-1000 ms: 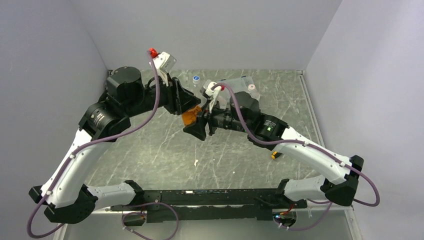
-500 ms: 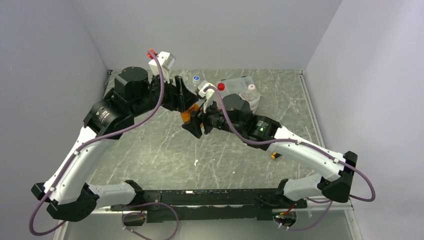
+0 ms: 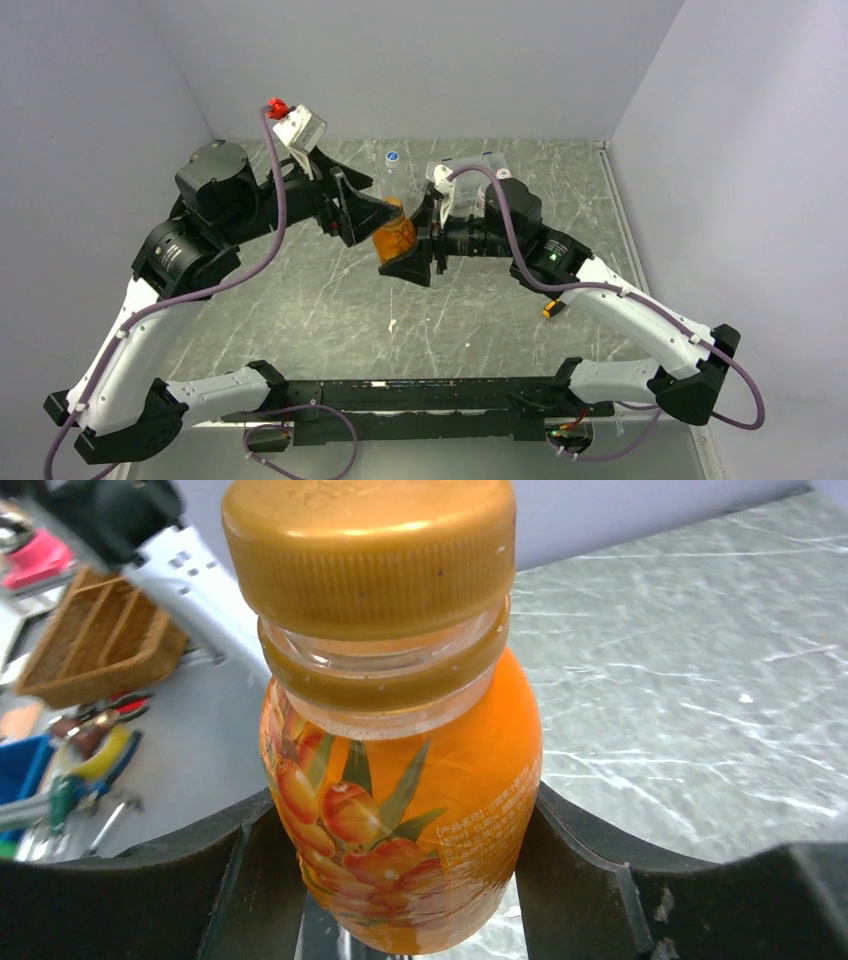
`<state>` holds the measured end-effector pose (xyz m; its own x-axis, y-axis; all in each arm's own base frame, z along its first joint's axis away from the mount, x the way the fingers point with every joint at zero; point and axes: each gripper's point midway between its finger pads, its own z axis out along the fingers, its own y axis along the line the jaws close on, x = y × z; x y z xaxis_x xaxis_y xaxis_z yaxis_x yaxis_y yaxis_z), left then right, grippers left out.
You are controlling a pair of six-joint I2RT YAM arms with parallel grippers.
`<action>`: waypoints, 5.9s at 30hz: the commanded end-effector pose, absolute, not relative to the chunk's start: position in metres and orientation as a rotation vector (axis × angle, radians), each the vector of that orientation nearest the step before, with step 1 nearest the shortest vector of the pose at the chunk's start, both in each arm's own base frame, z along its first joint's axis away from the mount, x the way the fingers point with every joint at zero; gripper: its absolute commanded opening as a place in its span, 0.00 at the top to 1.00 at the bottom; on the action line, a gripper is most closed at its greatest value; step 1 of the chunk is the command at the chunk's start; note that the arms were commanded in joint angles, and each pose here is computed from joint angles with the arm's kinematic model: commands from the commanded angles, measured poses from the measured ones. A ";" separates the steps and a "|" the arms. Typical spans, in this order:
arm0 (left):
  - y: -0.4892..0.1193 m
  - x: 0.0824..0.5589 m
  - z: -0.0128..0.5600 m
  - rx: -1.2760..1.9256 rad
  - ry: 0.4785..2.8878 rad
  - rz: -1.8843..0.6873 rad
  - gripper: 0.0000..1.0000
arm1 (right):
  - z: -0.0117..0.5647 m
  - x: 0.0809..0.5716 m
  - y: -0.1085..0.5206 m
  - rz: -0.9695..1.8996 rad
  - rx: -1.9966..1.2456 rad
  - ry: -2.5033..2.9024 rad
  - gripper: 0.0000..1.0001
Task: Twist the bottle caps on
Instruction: Screw the bottle cap onto the plastic bottle.
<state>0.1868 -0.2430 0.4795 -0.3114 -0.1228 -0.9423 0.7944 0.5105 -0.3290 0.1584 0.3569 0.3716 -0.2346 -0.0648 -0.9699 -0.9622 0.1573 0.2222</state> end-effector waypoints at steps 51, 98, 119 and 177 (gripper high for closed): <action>-0.273 0.131 0.500 0.939 1.401 -1.393 0.78 | 0.406 0.157 0.339 1.248 -0.981 1.433 0.87; -0.265 0.082 0.482 1.190 1.392 -1.569 0.69 | 0.442 0.071 0.332 1.617 -1.395 1.032 0.87; -0.219 0.195 0.500 0.529 1.468 -0.919 0.08 | 0.396 0.190 0.337 1.092 -0.876 1.479 0.85; -0.268 0.264 0.432 0.341 1.695 -0.715 0.68 | 0.380 0.232 0.358 0.931 -0.747 1.530 0.88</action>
<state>0.2685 -0.2654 0.4292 -0.2599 -0.1461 -0.9545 0.5548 0.7865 -0.2715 0.2390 0.3573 0.3331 -0.2381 -0.0591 -0.9694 -0.8228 0.5426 0.1690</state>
